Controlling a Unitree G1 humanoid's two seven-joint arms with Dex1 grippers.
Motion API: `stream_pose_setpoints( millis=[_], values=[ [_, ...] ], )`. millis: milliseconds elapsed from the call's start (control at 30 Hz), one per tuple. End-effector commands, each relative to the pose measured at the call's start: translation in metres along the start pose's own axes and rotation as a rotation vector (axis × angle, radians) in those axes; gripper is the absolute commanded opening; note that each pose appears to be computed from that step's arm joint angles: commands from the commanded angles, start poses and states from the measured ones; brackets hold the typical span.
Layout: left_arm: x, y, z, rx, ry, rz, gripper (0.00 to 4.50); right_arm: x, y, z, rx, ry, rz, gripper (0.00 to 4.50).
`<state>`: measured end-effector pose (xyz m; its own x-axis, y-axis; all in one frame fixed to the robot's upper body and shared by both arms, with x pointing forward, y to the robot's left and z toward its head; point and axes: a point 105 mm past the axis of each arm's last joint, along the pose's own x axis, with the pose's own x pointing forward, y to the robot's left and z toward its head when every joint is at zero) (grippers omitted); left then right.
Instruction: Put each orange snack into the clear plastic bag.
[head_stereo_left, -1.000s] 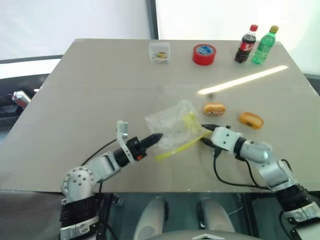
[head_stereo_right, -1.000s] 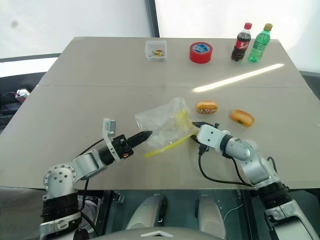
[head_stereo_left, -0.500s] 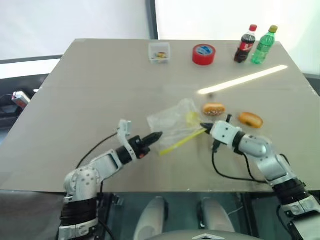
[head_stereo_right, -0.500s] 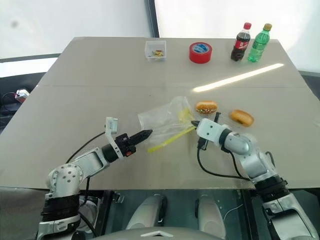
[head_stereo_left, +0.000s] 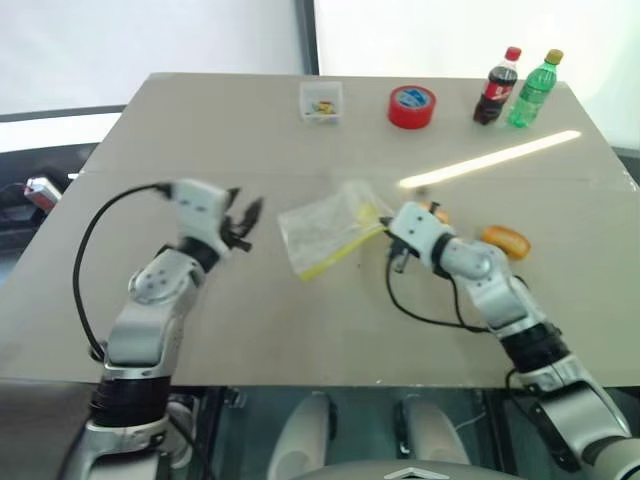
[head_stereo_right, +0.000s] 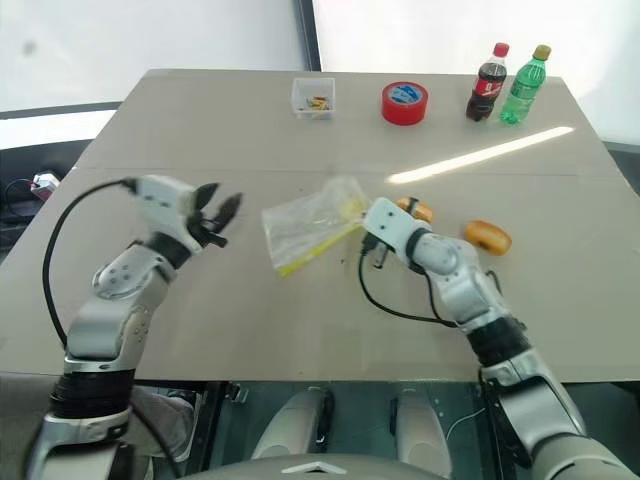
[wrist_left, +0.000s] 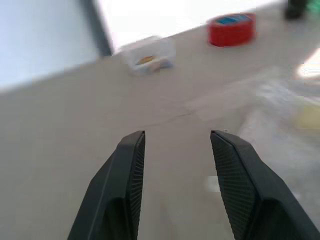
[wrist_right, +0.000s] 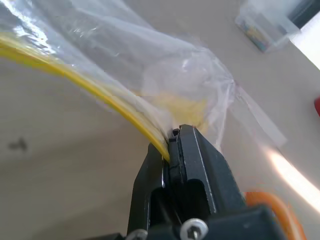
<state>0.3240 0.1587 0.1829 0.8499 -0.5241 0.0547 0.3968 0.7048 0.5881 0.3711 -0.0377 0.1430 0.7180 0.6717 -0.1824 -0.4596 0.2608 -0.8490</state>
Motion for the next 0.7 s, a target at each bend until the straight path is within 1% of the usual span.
stream_pose_setpoints(
  millis=[33,67,133,200,267,367,400,600,700],
  values=[
    [-0.002,-0.015,0.012,0.083,-0.056,-0.038,2.19,0.004,-0.009,0.001,-0.053,0.001,-0.033,0.00],
    [-0.004,-0.023,0.007,0.126,-0.040,-0.066,2.19,0.005,-0.010,-0.001,-0.057,0.008,-0.035,0.00],
    [-0.009,-0.039,-0.009,0.209,0.015,-0.142,2.19,0.007,-0.013,-0.004,-0.065,0.018,-0.040,0.00],
    [-0.014,-0.041,-0.027,0.244,0.079,-0.129,2.19,0.008,-0.019,-0.006,-0.060,0.028,-0.062,0.00],
    [-0.016,-0.039,-0.036,0.268,0.104,-0.088,2.19,0.008,-0.023,-0.009,-0.049,0.042,-0.082,0.00],
    [-0.014,-0.042,-0.035,0.299,0.088,-0.079,2.19,0.008,-0.023,-0.011,-0.049,0.050,-0.088,0.00],
    [-0.013,-0.046,-0.037,0.283,0.093,-0.092,2.19,0.008,-0.023,-0.011,-0.048,0.048,-0.089,0.00],
    [-0.006,-0.050,-0.039,0.307,0.080,-0.110,2.19,0.009,-0.021,0.001,-0.041,0.017,-0.086,0.00],
    [-0.004,-0.056,-0.037,0.284,0.052,-0.145,2.19,0.009,-0.020,0.005,-0.033,0.011,-0.083,0.00]
  ],
)
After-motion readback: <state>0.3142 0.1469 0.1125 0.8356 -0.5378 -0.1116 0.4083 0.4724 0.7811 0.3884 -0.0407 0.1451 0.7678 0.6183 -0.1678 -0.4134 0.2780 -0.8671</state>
